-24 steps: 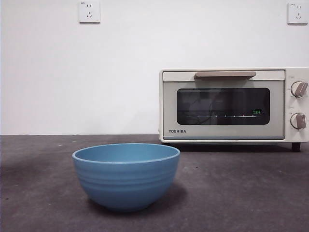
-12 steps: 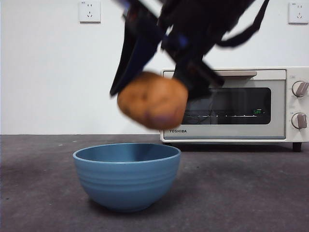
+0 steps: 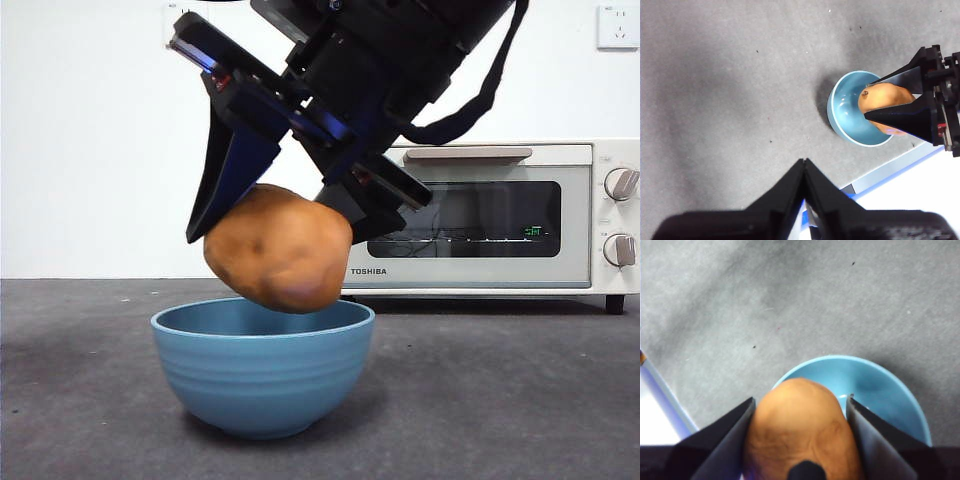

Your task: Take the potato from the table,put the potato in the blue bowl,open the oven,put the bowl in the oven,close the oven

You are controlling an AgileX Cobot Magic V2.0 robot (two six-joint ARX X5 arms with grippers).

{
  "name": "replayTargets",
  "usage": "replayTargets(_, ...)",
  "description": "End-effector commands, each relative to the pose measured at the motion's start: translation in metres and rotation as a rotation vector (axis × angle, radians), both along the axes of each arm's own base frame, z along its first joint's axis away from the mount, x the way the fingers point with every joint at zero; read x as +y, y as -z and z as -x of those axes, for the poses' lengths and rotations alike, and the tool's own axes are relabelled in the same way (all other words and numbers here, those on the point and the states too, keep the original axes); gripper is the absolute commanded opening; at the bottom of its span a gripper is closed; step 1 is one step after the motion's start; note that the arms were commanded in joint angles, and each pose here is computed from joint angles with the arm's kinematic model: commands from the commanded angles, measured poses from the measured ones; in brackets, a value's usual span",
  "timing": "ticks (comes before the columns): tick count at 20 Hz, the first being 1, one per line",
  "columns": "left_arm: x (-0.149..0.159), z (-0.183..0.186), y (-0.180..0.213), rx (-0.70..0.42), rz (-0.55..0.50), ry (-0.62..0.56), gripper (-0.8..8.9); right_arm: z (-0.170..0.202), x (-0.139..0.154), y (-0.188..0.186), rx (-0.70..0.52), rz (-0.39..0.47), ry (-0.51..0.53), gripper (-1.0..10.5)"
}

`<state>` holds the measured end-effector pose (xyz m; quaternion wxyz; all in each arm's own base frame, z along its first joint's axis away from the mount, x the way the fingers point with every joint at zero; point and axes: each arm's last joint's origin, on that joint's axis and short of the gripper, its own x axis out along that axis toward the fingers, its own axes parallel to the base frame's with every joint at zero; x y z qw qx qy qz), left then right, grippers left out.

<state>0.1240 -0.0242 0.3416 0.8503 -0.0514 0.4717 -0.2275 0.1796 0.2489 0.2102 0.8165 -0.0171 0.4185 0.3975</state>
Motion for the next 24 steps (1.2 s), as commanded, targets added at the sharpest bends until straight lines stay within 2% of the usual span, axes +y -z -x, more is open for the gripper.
replayTargets(1,-0.001,-0.002,0.000,-0.007,0.000,0.010,-0.04,-0.001,0.001,0.003,-0.010,0.009,0.016,2.0)
replayTargets(2,-0.001,-0.003,0.001,-0.004,0.000,0.011,-0.04,-0.001,0.001,0.003,-0.017,0.012,0.017,2.4)
replayTargets(5,-0.001,-0.003,0.001,-0.003,-0.001,0.011,-0.04,-0.002,0.002,0.003,-0.023,0.004,0.015,5.3)
replayTargets(6,-0.001,-0.003,0.001,-0.003,-0.001,0.011,-0.04,-0.002,0.002,0.003,-0.025,0.003,0.016,5.8)
replayTargets(11,-0.001,-0.004,0.000,-0.020,0.001,0.011,-0.04,-0.005,0.006,-0.004,-0.058,-0.049,0.012,5.7)
replayTargets(13,-0.001,-0.006,-0.001,-0.041,0.003,0.011,-0.04,-0.007,0.005,-0.023,-0.068,-0.065,0.003,5.7)
replayTargets(17,-0.002,-0.011,-0.003,-0.077,0.007,0.011,-0.04,-0.005,-0.001,-0.075,-0.147,-0.013,0.006,5.6)
replayTargets(19,-0.003,-0.017,-0.004,-0.102,0.018,0.017,-0.04,-0.003,-0.011,-0.096,-0.200,0.039,0.053,5.6)
replayTargets(23,-0.007,-0.039,-0.003,-0.139,0.105,0.050,-0.05,0.002,-0.052,-0.119,-0.258,0.207,0.206,3.2)
replayTargets(24,-0.010,-0.047,-0.002,-0.138,0.135,0.058,-0.04,0.004,-0.068,-0.124,-0.270,0.260,0.261,2.2)
